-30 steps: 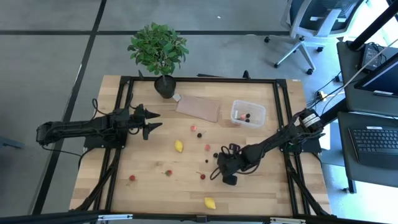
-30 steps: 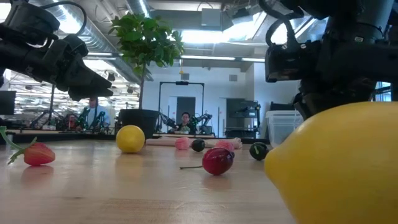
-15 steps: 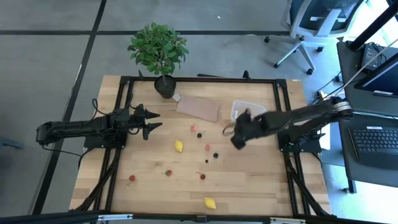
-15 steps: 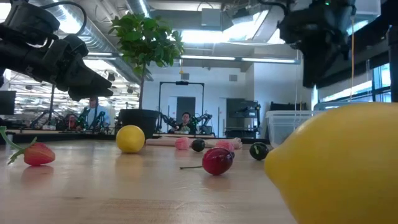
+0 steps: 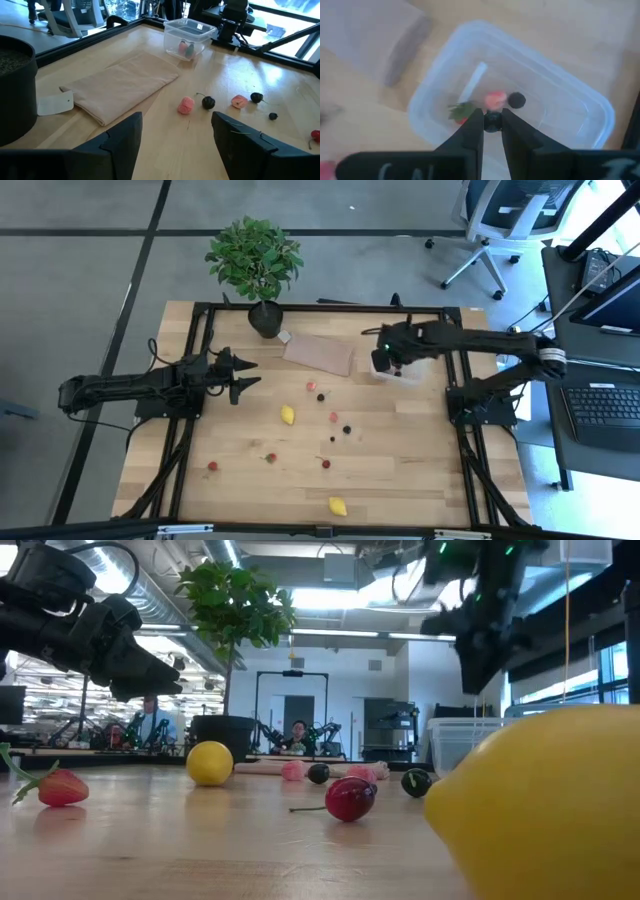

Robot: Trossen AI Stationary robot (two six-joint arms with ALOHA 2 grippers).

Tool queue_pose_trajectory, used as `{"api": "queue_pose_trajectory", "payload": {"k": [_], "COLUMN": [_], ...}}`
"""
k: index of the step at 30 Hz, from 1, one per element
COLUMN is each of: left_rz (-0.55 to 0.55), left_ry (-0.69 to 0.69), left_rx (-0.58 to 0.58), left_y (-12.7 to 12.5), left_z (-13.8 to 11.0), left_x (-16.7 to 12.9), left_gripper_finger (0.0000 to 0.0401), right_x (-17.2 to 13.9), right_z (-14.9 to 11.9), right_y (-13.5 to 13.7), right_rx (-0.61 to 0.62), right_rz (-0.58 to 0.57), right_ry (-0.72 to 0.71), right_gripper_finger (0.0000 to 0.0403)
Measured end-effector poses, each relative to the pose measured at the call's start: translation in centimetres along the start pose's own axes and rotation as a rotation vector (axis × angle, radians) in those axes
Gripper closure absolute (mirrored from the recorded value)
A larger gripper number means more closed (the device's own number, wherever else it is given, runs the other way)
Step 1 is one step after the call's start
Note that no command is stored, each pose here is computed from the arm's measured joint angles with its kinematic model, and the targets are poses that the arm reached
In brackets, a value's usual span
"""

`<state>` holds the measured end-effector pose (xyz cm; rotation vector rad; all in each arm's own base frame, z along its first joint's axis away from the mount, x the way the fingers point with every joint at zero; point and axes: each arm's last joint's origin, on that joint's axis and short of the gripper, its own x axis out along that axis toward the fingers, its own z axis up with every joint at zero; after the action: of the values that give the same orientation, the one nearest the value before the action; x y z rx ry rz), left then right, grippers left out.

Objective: Pick and placing Produce into tupperware
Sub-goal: Put the right blueberry into the transparent container

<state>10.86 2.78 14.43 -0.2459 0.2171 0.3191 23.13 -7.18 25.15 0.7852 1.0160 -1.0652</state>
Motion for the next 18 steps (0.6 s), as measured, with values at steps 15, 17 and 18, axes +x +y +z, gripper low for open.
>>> {"api": "queue_pose_trajectory", "payload": {"k": [15,17,18], "left_rz": [0.0,0.0,0.0], "left_ry": [0.0,0.0,0.0], "left_rx": [0.001,0.001,0.001], "left_y": [0.0,0.0,0.0], "left_z": [0.0,0.0,0.0], "left_x": [0.0,0.0,0.0], "left_gripper_finger": [0.017,0.017,0.017], "right_x": [6.1,6.2,6.2], "right_z": [1.4,1.4,1.4], "right_y": [0.8,0.9,0.9], "right_rx": [-0.109,-0.103,-0.105], "right_rz": [-0.1,-0.096,-0.095], "right_ry": [0.202,0.205,0.206], "right_gripper_finger": [0.0339,0.0335,0.0332]}}
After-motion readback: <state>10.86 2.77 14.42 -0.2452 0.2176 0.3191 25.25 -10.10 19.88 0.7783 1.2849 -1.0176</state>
